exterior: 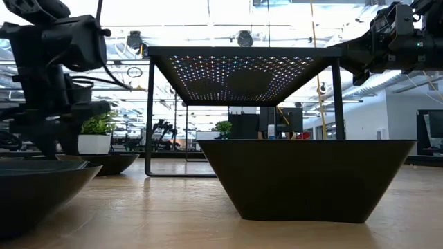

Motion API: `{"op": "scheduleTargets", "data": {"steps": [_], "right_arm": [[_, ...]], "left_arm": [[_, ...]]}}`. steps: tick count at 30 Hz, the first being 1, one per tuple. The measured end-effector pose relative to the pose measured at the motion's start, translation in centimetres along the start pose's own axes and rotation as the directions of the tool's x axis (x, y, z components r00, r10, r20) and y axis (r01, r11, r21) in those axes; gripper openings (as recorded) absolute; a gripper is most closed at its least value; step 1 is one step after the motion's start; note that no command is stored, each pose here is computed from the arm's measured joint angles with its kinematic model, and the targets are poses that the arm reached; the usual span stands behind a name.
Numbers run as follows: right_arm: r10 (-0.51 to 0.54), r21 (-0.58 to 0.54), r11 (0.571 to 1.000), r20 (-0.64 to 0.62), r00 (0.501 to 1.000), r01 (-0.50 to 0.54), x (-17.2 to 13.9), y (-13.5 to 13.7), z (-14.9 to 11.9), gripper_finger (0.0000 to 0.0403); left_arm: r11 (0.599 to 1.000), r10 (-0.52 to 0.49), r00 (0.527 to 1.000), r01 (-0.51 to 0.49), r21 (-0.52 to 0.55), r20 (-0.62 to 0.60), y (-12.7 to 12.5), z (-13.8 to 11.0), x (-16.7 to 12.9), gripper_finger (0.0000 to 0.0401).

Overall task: Pick & Place Mini shaped plates
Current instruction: Stack the black square plate on top of the black square plates on the shelf

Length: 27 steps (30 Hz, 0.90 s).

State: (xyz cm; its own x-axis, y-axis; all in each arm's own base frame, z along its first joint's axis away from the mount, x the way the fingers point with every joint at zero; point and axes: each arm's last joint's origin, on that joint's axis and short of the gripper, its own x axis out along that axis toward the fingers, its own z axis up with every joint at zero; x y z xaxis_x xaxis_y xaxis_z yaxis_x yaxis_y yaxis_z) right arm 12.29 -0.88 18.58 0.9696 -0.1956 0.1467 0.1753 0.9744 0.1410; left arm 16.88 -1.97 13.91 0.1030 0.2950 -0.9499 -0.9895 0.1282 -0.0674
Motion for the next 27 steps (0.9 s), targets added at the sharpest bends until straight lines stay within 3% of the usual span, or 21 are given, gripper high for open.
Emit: {"op": "scheduleTargets", "data": {"steps": [7,14,21,27], "right_arm": [[0.0,0.0,1.0,0.0,1.0,0.0,0.0,0.0,0.0,0.0077],[0.0,0.0,1.0,0.001,1.0,0.0,0.0,0.0,0.0,0.0077],[0.0,0.0,1.0,0.001,1.0,0.0,0.0,0.0,0.0,0.0077],[0.0,0.002,1.0,0.009,1.0,0.0,0.0,0.0,0.1,0.0077]], "left_arm": [[0.986,-0.138,0.99,0.133,0.104,0.037,-1.4,0.4,0.0,0.0154],[0.93,-0.281,0.959,0.262,0.259,0.036,-2.9,0.9,-0.3,0.0154],[0.961,-0.15,0.982,0.118,0.249,0.116,-1.4,1.6,-2.0,0.0154],[0.973,-0.012,0.999,0.001,0.23,0.049,0.2,1.6,-2.0,0.0154]]}}
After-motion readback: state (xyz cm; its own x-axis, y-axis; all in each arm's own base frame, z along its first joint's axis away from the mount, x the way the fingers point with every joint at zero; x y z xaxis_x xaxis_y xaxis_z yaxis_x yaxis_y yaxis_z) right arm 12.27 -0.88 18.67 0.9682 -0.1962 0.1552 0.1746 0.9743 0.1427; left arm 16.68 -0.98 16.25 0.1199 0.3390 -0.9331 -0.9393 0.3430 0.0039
